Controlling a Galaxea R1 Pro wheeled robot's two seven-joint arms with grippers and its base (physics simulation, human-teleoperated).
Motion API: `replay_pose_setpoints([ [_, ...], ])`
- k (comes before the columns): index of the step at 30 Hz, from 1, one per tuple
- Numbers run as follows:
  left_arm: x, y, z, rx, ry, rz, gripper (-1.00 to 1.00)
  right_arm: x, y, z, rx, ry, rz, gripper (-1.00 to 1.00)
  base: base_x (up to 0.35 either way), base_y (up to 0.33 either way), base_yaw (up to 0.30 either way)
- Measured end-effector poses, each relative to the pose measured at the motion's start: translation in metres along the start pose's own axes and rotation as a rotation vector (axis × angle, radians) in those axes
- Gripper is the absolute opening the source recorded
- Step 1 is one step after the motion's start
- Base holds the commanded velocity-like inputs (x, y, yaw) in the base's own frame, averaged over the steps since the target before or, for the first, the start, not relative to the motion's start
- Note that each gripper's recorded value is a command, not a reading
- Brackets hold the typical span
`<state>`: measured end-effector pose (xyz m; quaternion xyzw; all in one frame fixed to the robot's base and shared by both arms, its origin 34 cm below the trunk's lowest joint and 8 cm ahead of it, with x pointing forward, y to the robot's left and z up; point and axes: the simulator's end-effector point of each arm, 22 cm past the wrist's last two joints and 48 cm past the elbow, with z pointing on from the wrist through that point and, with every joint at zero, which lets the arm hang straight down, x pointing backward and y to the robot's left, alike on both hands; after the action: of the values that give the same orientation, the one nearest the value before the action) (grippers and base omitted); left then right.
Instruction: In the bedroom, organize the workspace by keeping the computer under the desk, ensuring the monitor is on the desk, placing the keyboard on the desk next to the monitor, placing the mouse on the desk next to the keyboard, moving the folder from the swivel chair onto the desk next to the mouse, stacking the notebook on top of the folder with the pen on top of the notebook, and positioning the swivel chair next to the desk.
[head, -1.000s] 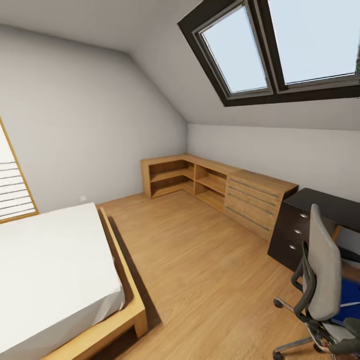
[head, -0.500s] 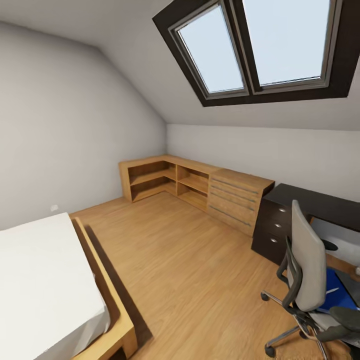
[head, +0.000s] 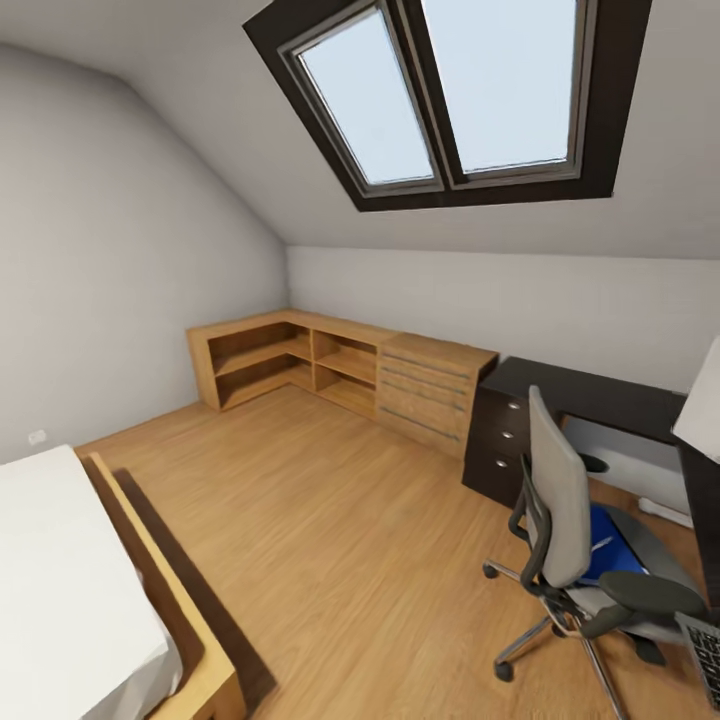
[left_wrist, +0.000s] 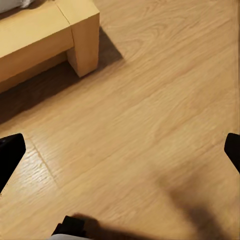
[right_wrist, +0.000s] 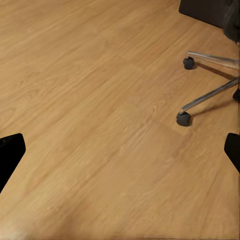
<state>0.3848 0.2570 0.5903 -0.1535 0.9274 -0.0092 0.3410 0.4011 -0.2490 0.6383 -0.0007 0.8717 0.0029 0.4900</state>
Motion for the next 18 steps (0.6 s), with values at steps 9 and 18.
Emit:
replay_pose_setpoints([
  [9,0.0021,0.0004,-0.0001,-0.001,0.005,0.002,1.0,0.0018,0.0,-0.0004,0.0,0.005,0.0,1.0,0.0,0.269,-0.289],
  [18,0.0051,0.0013,-0.0002,-0.003,0.013,0.002,1.0,0.0049,0.0005,-0.0012,0.0,0.014,0.001,1.0,0.0,0.03,-0.258],
])
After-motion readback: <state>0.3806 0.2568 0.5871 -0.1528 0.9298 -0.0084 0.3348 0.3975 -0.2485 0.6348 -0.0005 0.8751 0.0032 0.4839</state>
